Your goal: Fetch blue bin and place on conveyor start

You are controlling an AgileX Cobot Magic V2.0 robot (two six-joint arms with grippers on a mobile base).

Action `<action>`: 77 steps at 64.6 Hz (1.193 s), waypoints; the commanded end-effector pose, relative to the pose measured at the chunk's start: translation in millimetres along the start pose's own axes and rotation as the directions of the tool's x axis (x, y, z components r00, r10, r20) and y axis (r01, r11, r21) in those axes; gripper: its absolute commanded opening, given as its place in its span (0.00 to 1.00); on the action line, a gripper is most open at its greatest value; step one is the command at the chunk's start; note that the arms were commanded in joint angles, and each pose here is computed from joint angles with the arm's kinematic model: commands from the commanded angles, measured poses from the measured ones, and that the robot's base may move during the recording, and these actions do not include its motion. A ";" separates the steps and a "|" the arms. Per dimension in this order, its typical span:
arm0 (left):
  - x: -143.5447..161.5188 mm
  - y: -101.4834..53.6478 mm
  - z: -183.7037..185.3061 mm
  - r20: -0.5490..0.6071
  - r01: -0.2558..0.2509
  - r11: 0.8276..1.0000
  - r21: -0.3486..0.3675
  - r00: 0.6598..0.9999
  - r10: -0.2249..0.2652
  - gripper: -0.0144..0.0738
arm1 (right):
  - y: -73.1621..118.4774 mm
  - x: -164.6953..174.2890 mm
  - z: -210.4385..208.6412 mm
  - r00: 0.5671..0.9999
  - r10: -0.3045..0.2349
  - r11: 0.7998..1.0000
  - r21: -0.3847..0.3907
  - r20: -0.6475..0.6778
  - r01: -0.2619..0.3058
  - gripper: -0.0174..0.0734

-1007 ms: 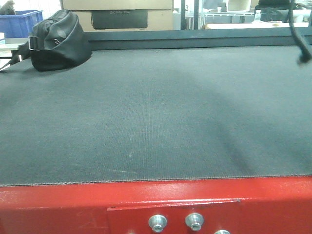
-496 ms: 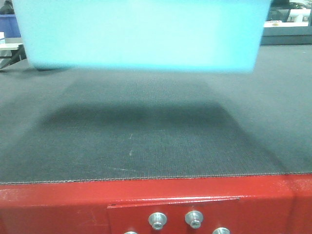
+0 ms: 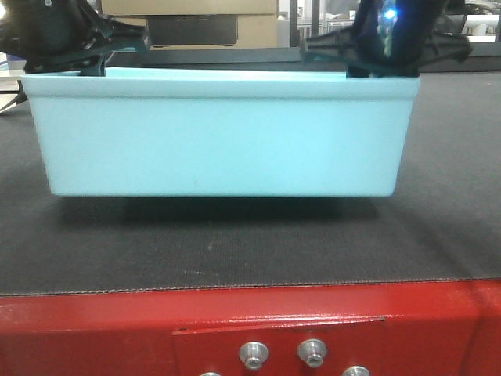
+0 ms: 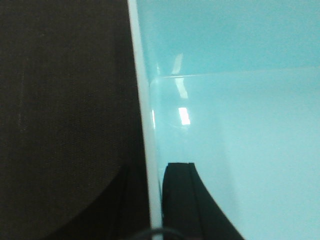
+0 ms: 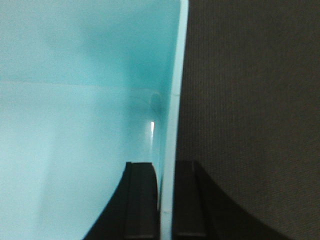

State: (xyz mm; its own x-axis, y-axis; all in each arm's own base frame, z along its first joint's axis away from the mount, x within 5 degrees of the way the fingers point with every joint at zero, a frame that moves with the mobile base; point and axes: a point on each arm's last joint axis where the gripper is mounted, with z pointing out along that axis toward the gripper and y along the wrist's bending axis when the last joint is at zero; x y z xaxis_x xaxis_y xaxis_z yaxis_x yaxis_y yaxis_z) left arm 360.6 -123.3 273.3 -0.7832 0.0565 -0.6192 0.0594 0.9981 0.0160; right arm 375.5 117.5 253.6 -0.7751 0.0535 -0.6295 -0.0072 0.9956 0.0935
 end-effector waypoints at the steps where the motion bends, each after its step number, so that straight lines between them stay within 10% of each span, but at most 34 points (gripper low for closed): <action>1: -6.4 -16.5 -2.3 0.075 0.027 0.994 0.102 0.997 -0.035 0.15 | 19.0 -9.5 -6.9 0.994 0.040 0.993 -0.117 0.105 -0.028 0.23; 15: -6.4 -14.5 -2.2 0.053 0.050 0.996 0.075 0.997 -0.054 0.61 | 17.6 -9.6 -12.4 0.995 0.040 0.994 -0.106 0.092 -0.030 0.56; 49: -14.4 -2.1 -19.1 0.056 0.054 0.998 -0.042 0.997 -0.052 0.62 | 8.2 -17.9 -45.3 0.991 -0.017 0.998 -0.050 0.130 0.023 0.55; 70: -24.6 11.9 -103.8 0.206 0.129 0.990 0.055 0.969 -0.137 0.14 | 3.3 -33.0 -120.5 0.957 0.018 0.994 -0.104 0.291 0.013 0.04; 77: -23.8 13.3 -127.9 0.245 0.046 0.994 0.097 0.967 -0.068 0.04 | 3.5 -34.2 -140.3 0.938 -0.045 0.991 -0.103 0.344 0.085 0.01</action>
State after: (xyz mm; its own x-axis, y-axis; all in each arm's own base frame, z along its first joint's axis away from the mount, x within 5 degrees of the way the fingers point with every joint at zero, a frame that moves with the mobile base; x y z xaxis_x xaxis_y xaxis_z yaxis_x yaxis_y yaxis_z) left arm 312.1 -107.3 373.8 -0.6348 -0.0566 -0.7706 0.0186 0.9959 -0.0885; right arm 322.6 109.4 367.2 -0.5634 0.0886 -0.8214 -0.0861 0.9825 0.1650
